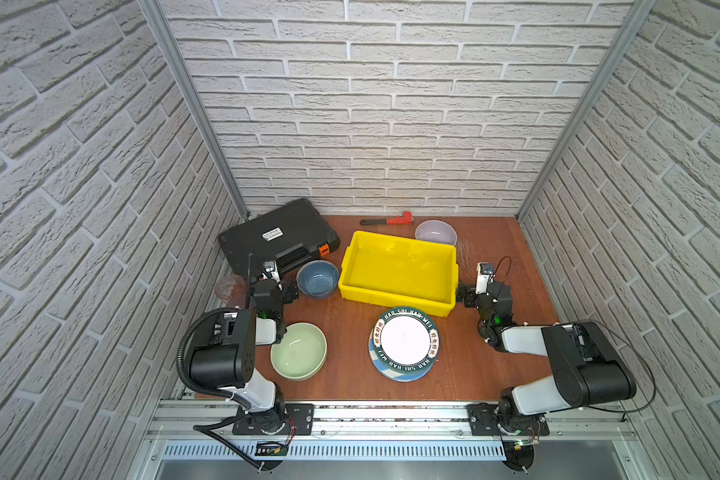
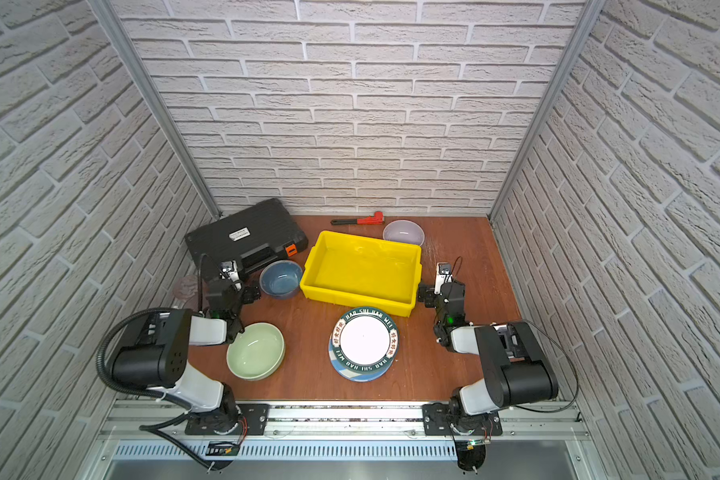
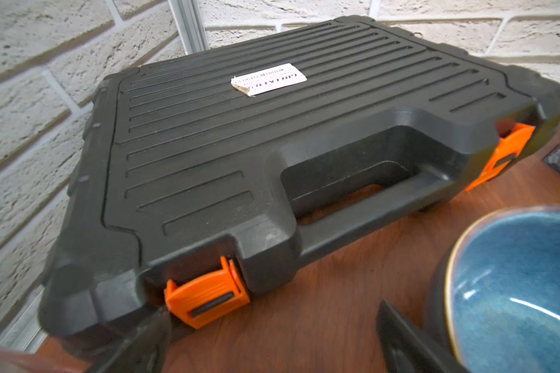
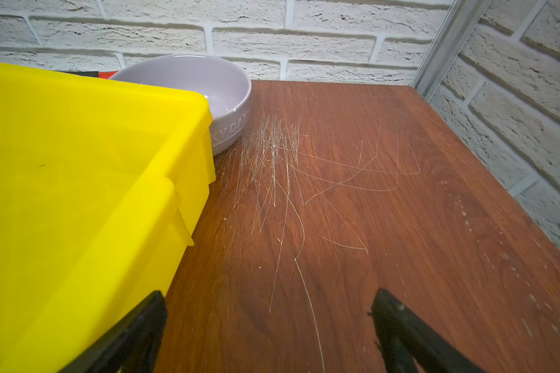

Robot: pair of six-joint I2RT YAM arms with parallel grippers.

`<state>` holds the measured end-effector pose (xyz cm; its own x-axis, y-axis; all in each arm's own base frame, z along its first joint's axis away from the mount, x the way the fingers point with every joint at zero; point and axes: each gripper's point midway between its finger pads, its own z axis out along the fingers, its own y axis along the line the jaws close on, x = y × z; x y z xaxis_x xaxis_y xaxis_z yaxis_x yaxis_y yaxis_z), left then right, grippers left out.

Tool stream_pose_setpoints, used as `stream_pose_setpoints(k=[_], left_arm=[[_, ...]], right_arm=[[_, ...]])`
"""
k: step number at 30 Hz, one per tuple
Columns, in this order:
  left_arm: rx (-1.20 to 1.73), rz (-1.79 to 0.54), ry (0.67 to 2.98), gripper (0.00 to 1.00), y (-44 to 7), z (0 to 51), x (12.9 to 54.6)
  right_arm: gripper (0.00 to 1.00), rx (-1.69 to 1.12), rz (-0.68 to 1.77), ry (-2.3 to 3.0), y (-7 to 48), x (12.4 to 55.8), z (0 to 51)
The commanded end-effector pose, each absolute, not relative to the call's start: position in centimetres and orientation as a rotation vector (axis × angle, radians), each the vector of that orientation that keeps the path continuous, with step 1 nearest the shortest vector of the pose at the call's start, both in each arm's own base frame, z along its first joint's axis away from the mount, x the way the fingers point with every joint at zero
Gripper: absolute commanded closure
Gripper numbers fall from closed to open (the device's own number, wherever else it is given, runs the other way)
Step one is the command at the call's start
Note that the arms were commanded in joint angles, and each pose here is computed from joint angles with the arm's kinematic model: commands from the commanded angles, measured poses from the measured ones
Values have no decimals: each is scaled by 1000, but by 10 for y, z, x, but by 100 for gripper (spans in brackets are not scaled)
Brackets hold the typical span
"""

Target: Place the mixed dishes into the plastic bin

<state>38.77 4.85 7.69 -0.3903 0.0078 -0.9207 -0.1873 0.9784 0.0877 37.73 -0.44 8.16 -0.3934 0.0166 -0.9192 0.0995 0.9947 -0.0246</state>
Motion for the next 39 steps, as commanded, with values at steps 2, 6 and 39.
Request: stream_pose_setpoints(k=[2,6,39], left_arm=[[-141,209,1905,2,49,90,393],[-141,209,1905,2,49,90,393],[-165,228,1895,2,53,93,392]], right_arm=[[0,68,-78,1928,-1,382,97],[0,67,-78,1928,-1,382,97],[0,69,-77,1925,-1,382,98]])
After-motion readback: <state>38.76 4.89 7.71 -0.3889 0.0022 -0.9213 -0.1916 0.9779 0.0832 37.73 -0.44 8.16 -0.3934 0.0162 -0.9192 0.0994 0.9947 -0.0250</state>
